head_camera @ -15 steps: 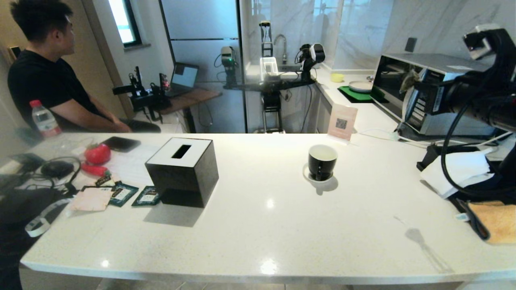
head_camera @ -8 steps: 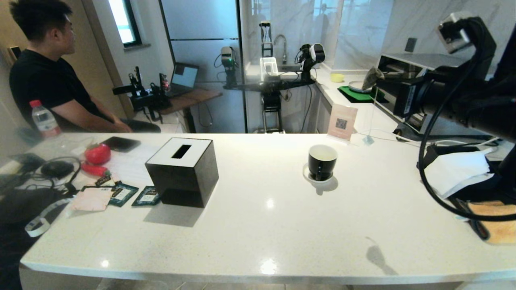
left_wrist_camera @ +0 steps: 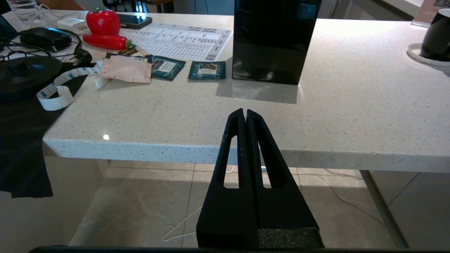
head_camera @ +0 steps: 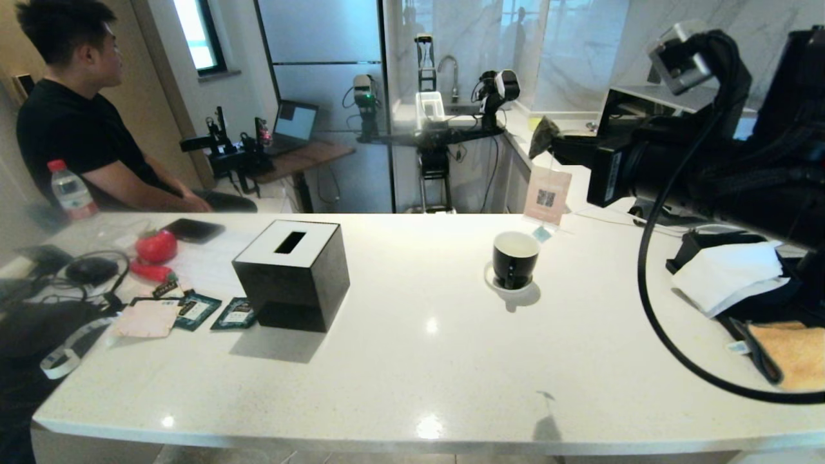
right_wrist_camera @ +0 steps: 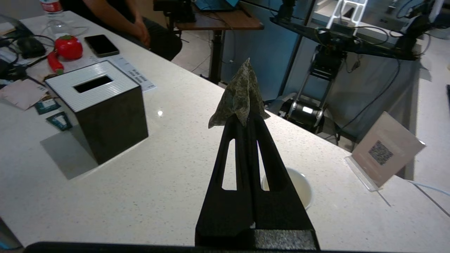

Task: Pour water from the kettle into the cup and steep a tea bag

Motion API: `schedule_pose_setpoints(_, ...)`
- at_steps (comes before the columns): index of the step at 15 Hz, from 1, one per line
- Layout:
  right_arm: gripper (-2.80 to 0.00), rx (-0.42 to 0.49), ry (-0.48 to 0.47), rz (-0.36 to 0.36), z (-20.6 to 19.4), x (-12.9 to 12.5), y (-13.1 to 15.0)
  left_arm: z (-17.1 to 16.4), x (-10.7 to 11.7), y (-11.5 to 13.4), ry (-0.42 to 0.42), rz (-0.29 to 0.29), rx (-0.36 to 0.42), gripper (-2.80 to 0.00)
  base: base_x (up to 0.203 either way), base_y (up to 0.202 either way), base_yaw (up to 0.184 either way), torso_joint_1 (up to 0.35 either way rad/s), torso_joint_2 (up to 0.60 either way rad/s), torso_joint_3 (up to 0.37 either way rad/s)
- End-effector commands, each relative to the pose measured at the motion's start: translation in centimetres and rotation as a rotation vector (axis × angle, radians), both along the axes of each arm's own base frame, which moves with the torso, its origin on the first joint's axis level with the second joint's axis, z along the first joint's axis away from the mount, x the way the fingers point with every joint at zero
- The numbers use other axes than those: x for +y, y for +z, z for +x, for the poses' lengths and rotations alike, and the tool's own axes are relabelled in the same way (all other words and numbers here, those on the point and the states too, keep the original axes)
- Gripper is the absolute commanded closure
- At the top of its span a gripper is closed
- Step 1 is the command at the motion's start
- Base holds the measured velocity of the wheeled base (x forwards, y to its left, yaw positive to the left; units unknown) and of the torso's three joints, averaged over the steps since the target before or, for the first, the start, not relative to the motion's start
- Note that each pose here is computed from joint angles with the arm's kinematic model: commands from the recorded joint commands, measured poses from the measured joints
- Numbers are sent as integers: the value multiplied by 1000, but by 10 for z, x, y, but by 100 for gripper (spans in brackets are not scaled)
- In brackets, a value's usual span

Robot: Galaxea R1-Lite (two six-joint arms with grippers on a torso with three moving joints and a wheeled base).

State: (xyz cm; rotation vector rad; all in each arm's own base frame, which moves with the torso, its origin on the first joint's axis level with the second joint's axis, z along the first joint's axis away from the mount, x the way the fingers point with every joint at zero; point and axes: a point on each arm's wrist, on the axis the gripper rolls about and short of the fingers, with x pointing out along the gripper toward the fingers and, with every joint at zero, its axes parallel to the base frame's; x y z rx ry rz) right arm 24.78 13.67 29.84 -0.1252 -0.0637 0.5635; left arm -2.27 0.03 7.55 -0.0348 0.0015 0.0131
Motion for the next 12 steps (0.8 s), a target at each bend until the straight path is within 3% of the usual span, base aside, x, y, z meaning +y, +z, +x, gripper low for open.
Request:
schedule_pose_setpoints(1, 0, 0, 47, -1, -3, 14, -3, 0, 0, 0, 1, 0, -1, 0, 0, 0, 0, 0, 0, 0)
schedule_pose_setpoints(12, 0, -15, 159, 7, -20, 42, -4, 0, 0, 0, -8, 0, -1, 0, 0, 0, 0, 0, 0, 0)
